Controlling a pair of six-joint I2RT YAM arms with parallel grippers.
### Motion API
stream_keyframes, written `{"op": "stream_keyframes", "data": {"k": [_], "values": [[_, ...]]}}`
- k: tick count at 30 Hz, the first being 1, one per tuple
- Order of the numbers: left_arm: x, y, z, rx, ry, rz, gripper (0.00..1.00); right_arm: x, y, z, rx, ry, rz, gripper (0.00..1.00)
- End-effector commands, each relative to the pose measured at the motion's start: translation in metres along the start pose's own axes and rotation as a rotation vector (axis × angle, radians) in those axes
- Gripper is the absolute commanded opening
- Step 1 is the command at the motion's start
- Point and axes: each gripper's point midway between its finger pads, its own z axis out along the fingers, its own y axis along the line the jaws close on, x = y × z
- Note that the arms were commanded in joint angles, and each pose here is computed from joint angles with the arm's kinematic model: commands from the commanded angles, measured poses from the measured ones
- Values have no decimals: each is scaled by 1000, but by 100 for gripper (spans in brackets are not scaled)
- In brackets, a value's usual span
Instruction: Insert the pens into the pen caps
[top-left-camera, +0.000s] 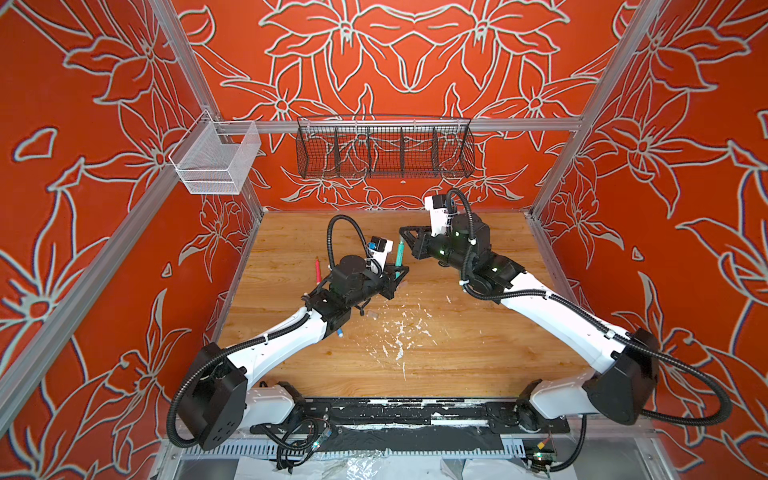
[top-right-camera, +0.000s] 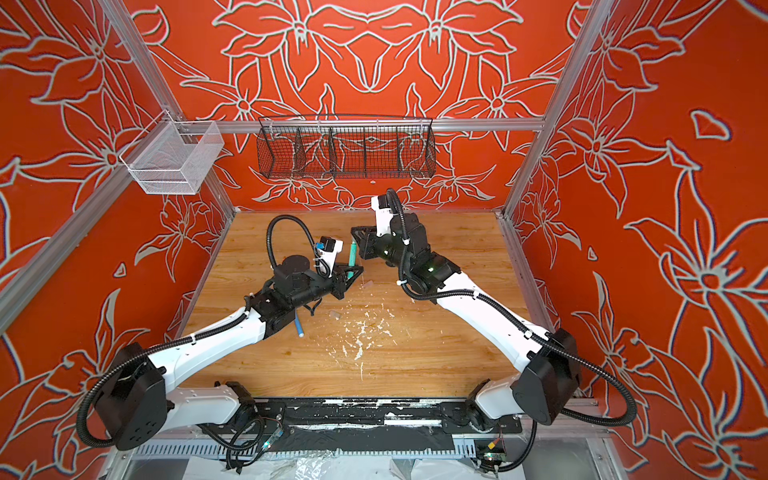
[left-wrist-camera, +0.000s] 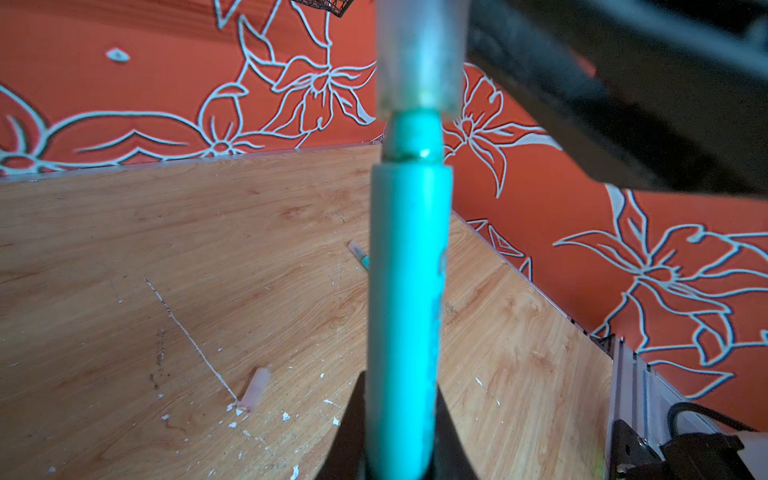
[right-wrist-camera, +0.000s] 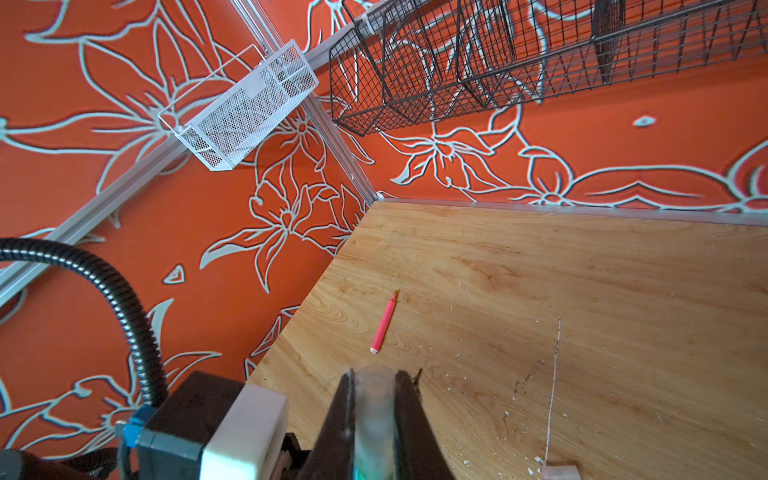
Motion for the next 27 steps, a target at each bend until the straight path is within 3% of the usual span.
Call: {"op": "stream_keyframes", "data": {"k": [1,6,11,16,27], "values": [[-22,-5,-5,-10,-62,20,0,10,12,-6,-52,27,-7,17],[-24,-5,-7,-12,-72,36,0,20,13,-10,-53,50,-1,20],[-24,-6,-7,-6,-69,47,0,14,16,-18,-51,41,-3,32],[-26,-8,-9,2,-75,55,0,4,17,-33,-29,21,-29,38],[-23,-11,-11,24,-113,126,0,6,-9,-68,79,36,-43,41]]}}
